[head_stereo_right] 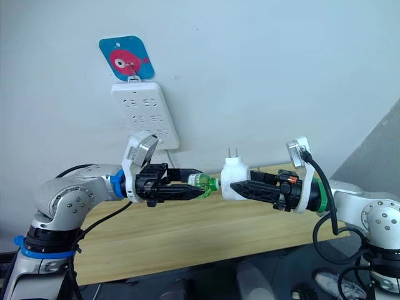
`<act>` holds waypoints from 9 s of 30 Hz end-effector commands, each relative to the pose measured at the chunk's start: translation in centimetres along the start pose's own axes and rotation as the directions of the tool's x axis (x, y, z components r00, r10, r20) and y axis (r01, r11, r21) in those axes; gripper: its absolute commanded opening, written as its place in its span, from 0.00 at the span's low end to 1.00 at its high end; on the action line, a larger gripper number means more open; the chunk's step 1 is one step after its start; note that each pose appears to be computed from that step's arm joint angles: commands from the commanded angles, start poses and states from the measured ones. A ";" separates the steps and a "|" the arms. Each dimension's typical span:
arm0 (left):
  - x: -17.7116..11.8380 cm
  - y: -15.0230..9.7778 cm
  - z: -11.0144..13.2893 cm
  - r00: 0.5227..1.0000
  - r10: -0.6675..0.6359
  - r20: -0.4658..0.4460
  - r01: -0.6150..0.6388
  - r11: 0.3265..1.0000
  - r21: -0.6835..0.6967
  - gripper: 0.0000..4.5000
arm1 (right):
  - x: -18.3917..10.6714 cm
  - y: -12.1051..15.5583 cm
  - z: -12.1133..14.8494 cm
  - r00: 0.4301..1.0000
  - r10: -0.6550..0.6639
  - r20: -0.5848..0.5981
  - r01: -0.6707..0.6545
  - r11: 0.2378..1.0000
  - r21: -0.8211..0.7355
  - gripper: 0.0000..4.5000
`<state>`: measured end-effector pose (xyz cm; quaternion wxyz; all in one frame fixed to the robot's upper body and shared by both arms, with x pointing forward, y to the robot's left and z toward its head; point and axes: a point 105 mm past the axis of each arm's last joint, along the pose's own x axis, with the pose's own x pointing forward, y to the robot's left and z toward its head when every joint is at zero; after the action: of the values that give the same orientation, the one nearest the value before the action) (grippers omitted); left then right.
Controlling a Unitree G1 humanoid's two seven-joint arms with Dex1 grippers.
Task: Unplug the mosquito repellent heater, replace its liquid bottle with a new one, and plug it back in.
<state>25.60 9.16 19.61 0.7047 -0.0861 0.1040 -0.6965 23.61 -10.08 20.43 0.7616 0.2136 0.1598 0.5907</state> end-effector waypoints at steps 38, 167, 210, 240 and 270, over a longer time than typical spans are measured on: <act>1.6 -0.4 0.4 0.999 -0.037 0.018 0.035 0.995 0.098 0.52 | 2.5 1.2 -1.3 0.993 0.036 -0.113 -0.042 0.998 -0.052 0.66; 0.7 2.0 0.7 0.992 0.043 0.121 -0.034 0.997 -0.073 0.52 | 2.5 -0.9 -1.1 0.991 -0.104 -0.086 0.068 0.935 -0.348 0.00; 0.5 0.6 0.3 0.993 -0.050 0.104 0.064 0.989 -0.134 0.52 | 1.8 -5.1 -0.5 0.949 -0.309 -0.063 0.276 0.911 -0.306 0.00; 0.7 2.8 -0.7 0.996 0.074 0.048 -0.072 0.996 -0.045 0.52 | 2.9 1.0 0.5 0.997 -0.037 -0.072 0.021 0.977 -0.211 0.00; 0.7 1.7 -1.9 1.000 0.007 -0.029 -0.006 1.000 0.021 0.52 | 3.6 -0.4 1.5 0.992 -0.102 -0.074 0.078 0.958 -0.274 0.00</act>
<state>27.91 9.16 15.22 0.7343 -0.0749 0.1476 -0.6584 25.22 -6.69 20.43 0.7942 0.0812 0.1468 0.5840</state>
